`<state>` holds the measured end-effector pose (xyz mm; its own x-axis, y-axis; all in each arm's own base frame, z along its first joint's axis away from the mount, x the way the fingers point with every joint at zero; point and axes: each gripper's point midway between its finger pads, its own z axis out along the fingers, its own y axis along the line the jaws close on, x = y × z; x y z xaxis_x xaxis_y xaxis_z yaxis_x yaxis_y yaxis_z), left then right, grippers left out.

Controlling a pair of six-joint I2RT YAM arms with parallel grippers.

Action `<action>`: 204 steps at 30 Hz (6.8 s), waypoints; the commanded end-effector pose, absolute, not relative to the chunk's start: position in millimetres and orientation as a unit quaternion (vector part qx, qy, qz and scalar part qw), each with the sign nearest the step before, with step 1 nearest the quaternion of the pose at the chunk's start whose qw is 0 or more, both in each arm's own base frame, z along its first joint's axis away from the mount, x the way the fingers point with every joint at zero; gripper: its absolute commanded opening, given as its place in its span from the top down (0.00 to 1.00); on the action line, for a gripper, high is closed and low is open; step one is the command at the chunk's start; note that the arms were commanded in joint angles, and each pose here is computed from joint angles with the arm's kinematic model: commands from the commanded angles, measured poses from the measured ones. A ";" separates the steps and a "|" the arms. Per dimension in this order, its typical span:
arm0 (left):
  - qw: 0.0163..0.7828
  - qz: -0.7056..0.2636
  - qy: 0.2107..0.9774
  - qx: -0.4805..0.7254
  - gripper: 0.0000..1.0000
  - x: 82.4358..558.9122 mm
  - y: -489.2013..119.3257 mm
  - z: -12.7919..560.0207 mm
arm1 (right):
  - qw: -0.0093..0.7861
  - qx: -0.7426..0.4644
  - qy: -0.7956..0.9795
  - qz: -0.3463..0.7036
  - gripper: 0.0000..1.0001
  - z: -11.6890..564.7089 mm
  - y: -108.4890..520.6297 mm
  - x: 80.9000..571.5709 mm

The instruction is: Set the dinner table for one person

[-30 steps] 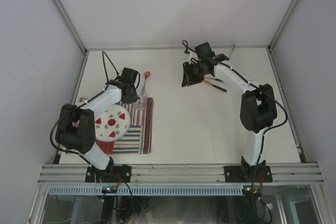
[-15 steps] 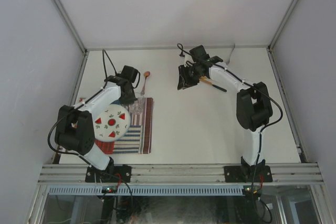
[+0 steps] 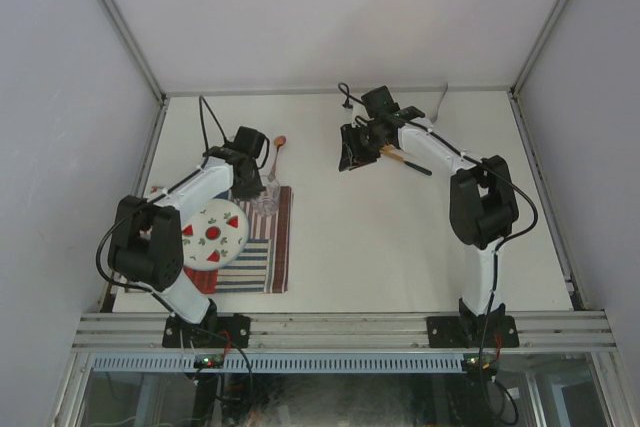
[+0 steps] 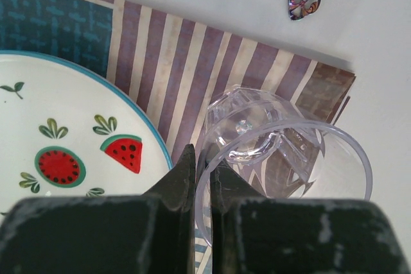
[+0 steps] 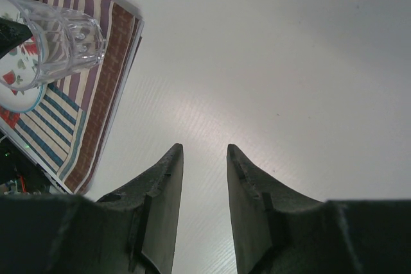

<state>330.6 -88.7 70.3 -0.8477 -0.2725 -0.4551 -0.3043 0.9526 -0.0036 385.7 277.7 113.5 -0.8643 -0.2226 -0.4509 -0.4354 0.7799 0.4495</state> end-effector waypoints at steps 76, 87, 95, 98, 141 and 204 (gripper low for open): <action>0.390 -0.004 0.910 -0.143 0.20 336.1 -45.8 183.0 | 0.282 -0.045 0.958 -0.023 0.19 107.2 69.9 514.8; 0.396 0.014 0.902 -0.172 0.20 294.2 -27.4 181.3 | 0.303 0.066 0.951 -0.014 0.20 104.6 -13.2 561.3; 0.385 0.013 0.904 -0.187 0.20 280.5 -25.2 179.2 | 0.306 0.079 0.949 0.013 0.20 88.3 -6.0 591.2; 0.386 0.027 0.903 -0.186 0.20 272.2 -18.4 181.6 | 0.309 0.077 0.947 0.030 0.19 82.7 7.8 597.0; 0.360 0.054 0.905 -0.220 0.20 237.8 -4.0 168.3 | 0.262 0.165 0.922 0.233 1.00 45.4 41.1 605.1; 0.432 -0.091 0.895 -0.066 0.22 323.1 -83.9 239.9 | 0.025 -0.088 0.977 0.192 1.00 33.7 192.5 330.5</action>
<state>307.0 -58.6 213.0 -0.6426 -0.2460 -0.7256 -0.1621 0.9693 -0.1850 317.2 206.7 34.8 -0.9854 -0.1591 -0.0608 -0.1696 0.8836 0.4365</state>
